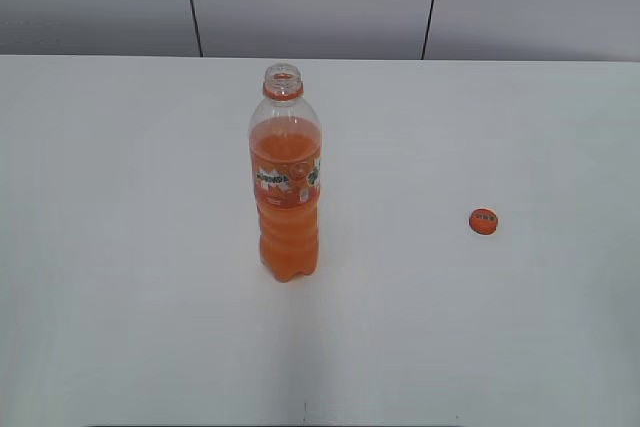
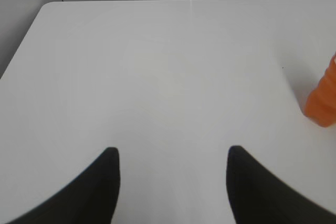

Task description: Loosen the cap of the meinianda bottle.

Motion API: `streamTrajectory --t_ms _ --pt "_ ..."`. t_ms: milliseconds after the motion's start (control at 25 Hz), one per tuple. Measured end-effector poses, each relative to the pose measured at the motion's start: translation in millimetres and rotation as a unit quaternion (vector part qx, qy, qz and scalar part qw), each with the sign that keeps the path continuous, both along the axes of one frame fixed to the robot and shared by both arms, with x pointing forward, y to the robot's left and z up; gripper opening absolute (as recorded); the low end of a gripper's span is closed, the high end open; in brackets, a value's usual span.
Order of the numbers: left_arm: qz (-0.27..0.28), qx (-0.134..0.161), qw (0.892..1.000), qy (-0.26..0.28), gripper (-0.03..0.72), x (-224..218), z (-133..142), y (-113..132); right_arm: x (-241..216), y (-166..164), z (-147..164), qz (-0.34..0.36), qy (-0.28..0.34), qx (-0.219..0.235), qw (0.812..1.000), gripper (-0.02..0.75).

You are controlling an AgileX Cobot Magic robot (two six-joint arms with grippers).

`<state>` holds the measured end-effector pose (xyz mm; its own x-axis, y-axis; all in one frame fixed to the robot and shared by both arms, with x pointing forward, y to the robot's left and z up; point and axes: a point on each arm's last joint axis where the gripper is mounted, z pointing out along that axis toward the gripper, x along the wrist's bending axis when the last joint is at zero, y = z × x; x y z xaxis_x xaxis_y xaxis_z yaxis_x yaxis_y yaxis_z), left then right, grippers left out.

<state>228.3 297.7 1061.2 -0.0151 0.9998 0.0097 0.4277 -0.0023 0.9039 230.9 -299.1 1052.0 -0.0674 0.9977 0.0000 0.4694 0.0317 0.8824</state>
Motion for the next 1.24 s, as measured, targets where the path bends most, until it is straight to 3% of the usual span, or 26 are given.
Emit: streamTrajectory --t_ms 160,1240 --pt "0.0 0.0 1.0 0.0 0.401 0.0 0.0 0.0 0.1 0.5 0.0 -0.032 0.0 0.0 0.999 0.564" --pt "0.0 0.0 1.0 0.0 0.339 0.0 0.0 0.0 0.1 0.5 0.1 -0.035 0.0 0.0 0.999 0.564"
